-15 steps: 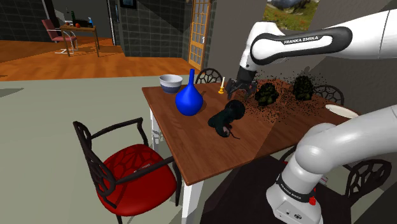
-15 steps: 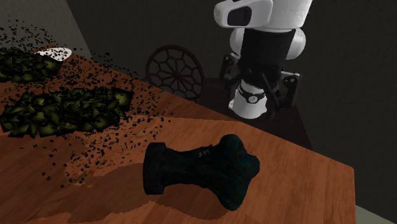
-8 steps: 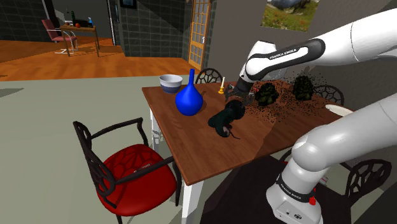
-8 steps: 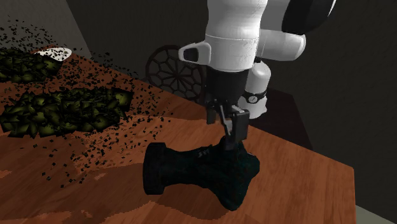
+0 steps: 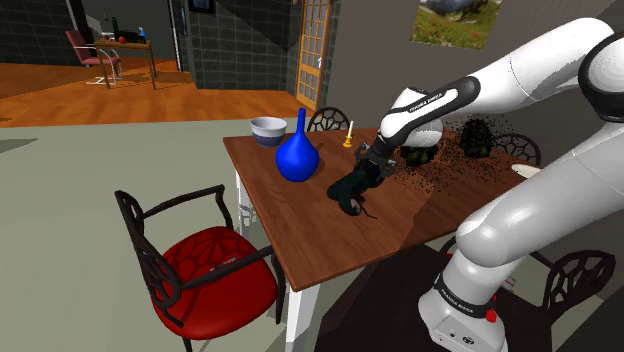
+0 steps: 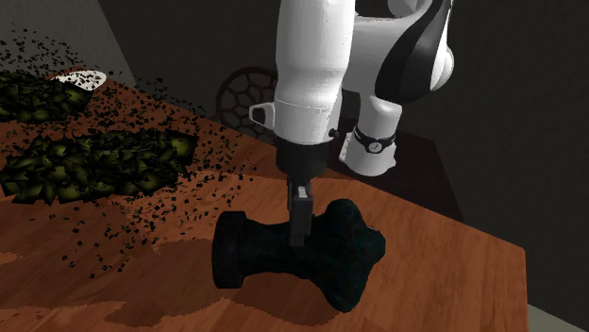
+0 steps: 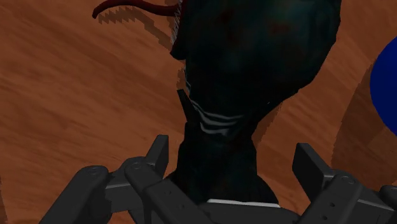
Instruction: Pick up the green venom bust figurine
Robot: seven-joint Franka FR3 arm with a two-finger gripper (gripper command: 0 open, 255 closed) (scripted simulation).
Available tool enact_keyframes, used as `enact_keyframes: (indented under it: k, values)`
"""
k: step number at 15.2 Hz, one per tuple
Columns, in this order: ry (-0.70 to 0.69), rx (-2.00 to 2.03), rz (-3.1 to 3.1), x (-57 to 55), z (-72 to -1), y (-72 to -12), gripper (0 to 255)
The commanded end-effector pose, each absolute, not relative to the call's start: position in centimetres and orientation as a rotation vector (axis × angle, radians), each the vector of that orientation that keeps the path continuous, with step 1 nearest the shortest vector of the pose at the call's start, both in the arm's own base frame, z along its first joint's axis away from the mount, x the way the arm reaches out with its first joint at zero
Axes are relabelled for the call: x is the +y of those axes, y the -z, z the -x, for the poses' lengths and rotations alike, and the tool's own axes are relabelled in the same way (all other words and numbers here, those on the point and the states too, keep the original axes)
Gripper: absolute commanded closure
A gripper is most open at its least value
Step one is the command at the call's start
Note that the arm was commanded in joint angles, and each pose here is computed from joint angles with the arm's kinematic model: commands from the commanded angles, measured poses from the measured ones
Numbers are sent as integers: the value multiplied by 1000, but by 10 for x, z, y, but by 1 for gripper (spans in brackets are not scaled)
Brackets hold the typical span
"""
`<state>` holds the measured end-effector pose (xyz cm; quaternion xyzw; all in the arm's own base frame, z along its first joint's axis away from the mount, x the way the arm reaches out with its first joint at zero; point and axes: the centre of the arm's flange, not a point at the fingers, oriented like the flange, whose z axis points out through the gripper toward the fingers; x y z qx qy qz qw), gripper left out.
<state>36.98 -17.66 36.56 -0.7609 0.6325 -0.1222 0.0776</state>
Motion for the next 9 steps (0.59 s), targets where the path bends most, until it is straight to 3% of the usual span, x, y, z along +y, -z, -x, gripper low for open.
enact_keyframes:
  k: [1,5,6,9]
  values:
    - [369,1899,2274,-177,-370,-354,0]
    - [369,1899,2274,-177,-370,-341,0]
    - [369,1899,2274,-177,-370,-341,255]
    - [369,1899,2274,-177,-369,-341,255]
